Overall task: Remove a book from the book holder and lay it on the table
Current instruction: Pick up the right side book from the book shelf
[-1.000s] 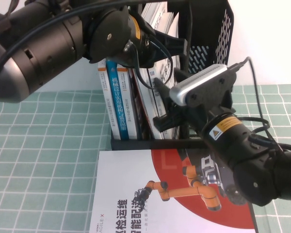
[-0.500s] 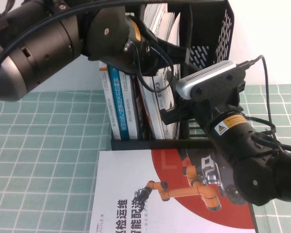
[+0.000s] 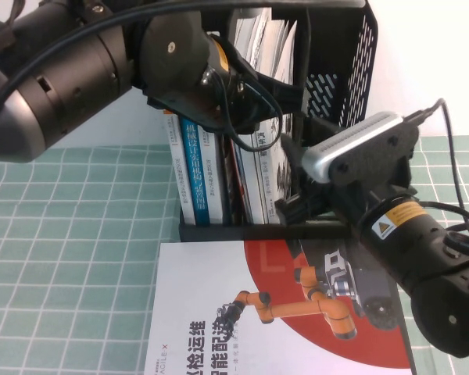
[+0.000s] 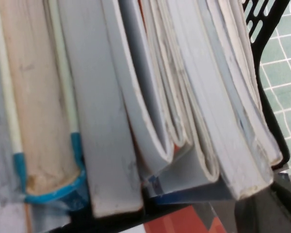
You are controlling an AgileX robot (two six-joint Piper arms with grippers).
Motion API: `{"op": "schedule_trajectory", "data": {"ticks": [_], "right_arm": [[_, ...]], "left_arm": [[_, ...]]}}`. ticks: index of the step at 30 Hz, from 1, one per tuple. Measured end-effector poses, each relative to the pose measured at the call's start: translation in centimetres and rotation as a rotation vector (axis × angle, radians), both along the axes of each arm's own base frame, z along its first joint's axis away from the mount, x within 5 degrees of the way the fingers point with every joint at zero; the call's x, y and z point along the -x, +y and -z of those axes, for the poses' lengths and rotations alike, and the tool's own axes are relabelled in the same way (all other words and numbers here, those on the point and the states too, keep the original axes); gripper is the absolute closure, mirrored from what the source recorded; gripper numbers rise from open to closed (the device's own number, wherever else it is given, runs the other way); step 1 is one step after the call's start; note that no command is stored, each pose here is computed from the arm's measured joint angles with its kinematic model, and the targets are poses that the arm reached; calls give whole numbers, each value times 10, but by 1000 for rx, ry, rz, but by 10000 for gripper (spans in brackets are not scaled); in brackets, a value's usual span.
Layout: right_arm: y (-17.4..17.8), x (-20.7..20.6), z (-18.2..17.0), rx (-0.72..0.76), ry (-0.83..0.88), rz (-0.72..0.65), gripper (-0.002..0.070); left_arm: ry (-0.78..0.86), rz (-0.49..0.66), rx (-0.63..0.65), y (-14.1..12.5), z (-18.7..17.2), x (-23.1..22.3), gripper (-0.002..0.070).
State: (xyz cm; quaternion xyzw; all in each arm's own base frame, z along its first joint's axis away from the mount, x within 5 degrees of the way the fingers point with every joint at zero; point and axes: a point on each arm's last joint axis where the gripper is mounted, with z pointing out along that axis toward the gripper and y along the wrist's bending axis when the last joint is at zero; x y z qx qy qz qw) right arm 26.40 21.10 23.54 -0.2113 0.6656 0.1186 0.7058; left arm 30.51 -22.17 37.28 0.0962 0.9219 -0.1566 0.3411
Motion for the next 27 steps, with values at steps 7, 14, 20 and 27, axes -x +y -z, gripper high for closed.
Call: {"op": "schedule_trajectory", "data": {"ticks": [7,14,20,27], "right_arm": [[5,3,0,-20,8,-61,332],[4,3,0,-41,16,-56,332],[3,2,4,-47,55,-38,312],[-6,8,33,4,141,-11,257]], "left_arm": [[61,14,38,-15,22,-11,678],[87,21,42,-21,34,-17,678],[79,21,47,-21,34,-17,678],[60,22,83,-23,32,-18,678]]}}
